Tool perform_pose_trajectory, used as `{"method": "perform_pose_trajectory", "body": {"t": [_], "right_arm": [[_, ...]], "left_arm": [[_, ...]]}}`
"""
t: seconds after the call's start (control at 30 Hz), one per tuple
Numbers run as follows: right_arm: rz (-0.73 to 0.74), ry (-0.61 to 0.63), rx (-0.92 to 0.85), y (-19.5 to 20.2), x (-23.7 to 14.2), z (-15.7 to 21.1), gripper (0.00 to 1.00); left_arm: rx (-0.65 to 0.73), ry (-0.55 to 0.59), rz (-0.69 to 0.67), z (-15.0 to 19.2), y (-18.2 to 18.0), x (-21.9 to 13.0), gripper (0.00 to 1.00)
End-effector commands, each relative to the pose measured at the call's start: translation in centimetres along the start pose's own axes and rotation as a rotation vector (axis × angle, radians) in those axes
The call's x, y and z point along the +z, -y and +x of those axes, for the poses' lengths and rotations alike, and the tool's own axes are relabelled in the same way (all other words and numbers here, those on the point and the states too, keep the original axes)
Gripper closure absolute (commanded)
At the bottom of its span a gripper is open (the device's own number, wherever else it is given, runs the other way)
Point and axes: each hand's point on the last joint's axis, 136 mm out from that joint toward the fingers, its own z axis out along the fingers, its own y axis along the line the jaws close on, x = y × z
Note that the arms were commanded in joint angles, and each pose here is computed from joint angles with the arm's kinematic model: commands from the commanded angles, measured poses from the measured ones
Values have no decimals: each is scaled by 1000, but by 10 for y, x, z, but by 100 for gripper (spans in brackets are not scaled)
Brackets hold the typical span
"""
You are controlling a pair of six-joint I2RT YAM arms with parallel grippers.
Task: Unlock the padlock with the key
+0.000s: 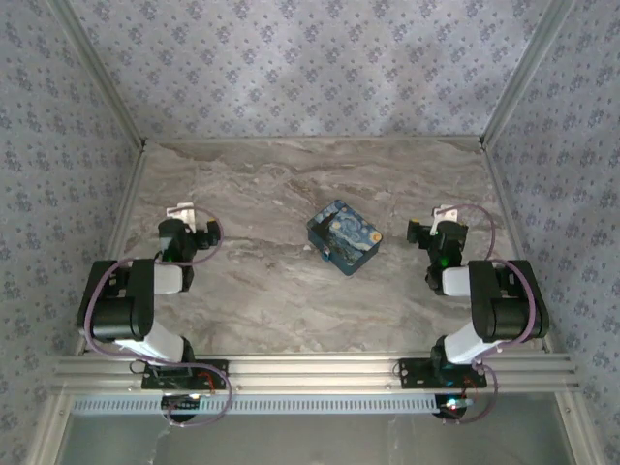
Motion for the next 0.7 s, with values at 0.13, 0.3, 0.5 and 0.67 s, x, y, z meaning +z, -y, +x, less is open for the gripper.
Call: {"method": "perform_pose_trajectory", "body": {"t": [0.13,0.3,0.5,0.67], "right_arm": [[2,23,-5,0,1,-9,0],[0,25,-4,0,1,-9,0],[1,23,-3,1,1,-8,0],[1,24,-4,0,1,-9,0]], "left_arm": [[7,21,11,-9,1,1,0],[6,21,9,-9,1,1,0],[4,21,10,-9,1,1,0],[3,22,13,-9,1,1,0]]}}
